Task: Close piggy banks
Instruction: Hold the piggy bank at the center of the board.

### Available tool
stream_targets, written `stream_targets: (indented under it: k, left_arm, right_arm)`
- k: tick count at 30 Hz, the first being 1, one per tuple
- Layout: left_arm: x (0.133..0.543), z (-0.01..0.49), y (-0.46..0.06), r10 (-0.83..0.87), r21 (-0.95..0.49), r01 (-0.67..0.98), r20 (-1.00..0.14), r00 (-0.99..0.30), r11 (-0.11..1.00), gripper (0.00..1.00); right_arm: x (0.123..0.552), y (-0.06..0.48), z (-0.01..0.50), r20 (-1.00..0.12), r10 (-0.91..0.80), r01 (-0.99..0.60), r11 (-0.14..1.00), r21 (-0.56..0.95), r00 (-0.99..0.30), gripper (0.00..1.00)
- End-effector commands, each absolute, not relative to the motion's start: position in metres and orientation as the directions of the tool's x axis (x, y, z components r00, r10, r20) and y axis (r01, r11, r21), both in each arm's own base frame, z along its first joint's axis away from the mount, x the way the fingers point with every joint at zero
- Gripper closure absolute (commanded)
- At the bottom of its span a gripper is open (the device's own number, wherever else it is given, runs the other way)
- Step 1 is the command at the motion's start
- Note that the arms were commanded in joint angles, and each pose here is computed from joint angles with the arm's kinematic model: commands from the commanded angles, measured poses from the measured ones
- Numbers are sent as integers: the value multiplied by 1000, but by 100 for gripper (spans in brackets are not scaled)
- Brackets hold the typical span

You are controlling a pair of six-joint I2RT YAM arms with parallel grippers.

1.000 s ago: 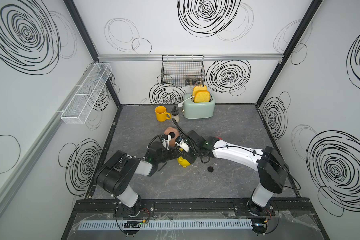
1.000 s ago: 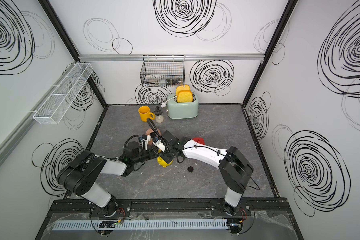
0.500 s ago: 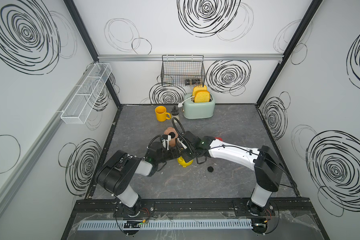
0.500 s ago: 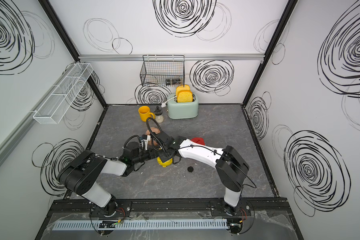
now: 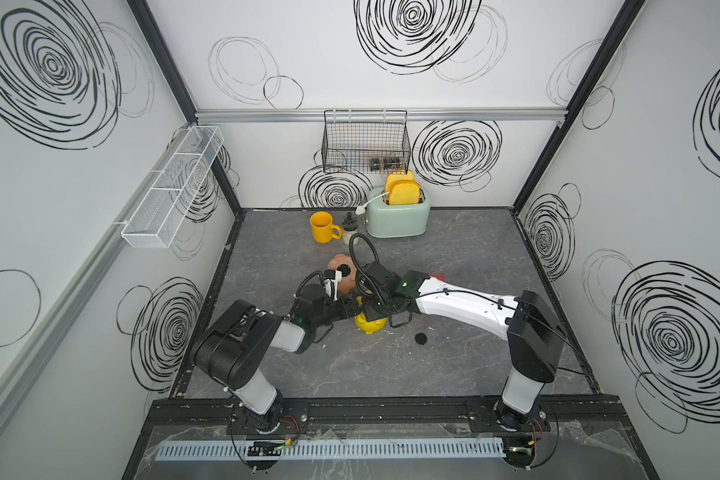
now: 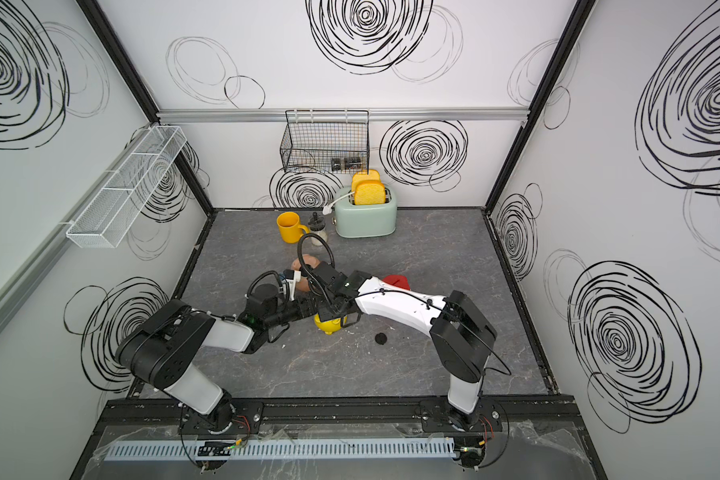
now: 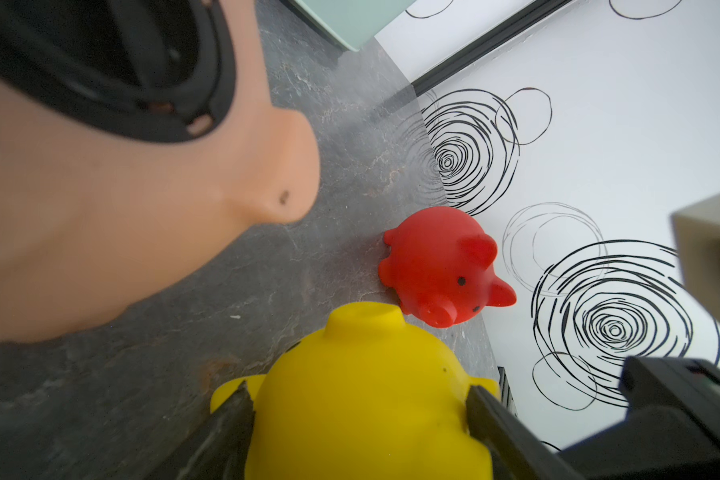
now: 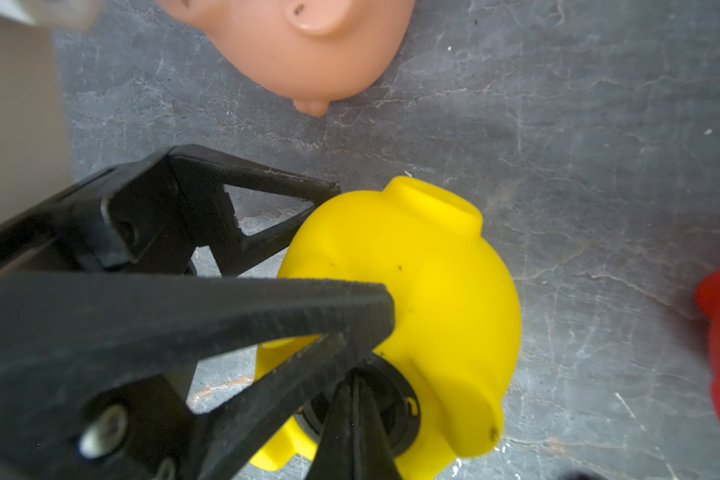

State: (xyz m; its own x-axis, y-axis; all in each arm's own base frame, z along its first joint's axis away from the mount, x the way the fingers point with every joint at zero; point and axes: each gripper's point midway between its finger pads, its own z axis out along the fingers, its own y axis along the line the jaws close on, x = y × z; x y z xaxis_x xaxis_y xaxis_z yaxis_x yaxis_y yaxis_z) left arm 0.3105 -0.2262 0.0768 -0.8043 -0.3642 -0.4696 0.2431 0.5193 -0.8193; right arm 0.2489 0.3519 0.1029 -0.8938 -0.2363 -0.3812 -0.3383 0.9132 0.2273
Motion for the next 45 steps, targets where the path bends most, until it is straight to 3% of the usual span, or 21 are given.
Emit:
stream_targets:
  k: [1, 8, 13, 26, 45]
  left_arm:
    - [305, 56, -218, -372, -816, 179, -431, -822, 550, 18]
    - [305, 56, -218, -372, -816, 178, -430, -823, 550, 18]
    - [304, 56, -218, -372, -816, 180, -431, -822, 549, 18]
    - [304, 55, -216, -379, -817, 174, -429, -820, 549, 18]
    - [304, 54, -215, -382, -817, 170, -428, -819, 551, 18]
  right_arm:
    - [248, 323, 78, -303, -171, -225, 963, 152, -937, 100]
    - [233, 338, 66, -239, -105, -170, 948, 271, -965, 99]
    - [237, 324, 61, -235, -73, -119, 975, 189, -969, 100]
    - [237, 298, 58, -203, 114, 81, 984, 160, -972, 99]
    - [242, 303, 63, -173, 157, 115, 966, 232, -972, 98]
